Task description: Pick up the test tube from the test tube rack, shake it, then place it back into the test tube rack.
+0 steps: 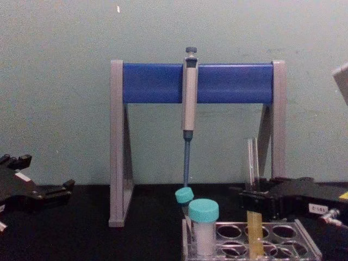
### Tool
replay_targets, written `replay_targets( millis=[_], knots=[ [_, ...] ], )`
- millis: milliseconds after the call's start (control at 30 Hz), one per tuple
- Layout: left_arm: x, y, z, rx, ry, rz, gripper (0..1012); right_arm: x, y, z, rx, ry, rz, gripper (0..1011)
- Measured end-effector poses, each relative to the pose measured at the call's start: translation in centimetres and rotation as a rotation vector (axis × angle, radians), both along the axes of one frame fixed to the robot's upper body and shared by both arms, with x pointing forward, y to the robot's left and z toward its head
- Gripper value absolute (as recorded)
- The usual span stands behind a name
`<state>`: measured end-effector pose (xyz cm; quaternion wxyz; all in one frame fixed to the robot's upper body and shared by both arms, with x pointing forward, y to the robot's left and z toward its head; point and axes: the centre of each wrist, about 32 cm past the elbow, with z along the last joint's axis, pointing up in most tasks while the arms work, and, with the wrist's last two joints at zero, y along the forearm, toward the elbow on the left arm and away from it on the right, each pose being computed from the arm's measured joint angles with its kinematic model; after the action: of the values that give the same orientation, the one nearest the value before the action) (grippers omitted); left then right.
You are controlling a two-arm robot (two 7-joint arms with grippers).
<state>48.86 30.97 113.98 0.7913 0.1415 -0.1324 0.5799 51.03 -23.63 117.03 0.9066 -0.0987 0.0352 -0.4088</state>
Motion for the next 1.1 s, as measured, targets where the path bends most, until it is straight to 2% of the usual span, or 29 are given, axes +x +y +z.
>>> replay_targets(
  millis=[133,200,233,367,433,1100],
  knots=[
    [0.0,0.0,0.0,0.0,0.0,0.0,1010,0.0,-0.01,0.01,0.0,0.0,0.0,535],
    [0.0,0.0,0.0,0.0,0.0,0.0,1010,0.0,-0.01,0.01,0.0,0.0,-0.001,429],
    [0.0,0.0,0.0,0.0,0.0,0.0,1010,0.0,-0.01,0.02,0.0,0.0,-0.001,429],
    [0.0,0.0,0.0,0.0,0.0,0.0,1010,0.0,-0.01,0.02,0.0,0.0,-0.001,270],
    [0.0,0.0,0.0,0.0,0.0,0.0,1010,-0.01,0.0,0.03,0.001,0.0,0.0,239],
    [0.0,0.0,0.0,0.0,0.0,0.0,1010,-0.21,-0.09,-0.11,0.013,-0.013,0.004,232]
  ],
)
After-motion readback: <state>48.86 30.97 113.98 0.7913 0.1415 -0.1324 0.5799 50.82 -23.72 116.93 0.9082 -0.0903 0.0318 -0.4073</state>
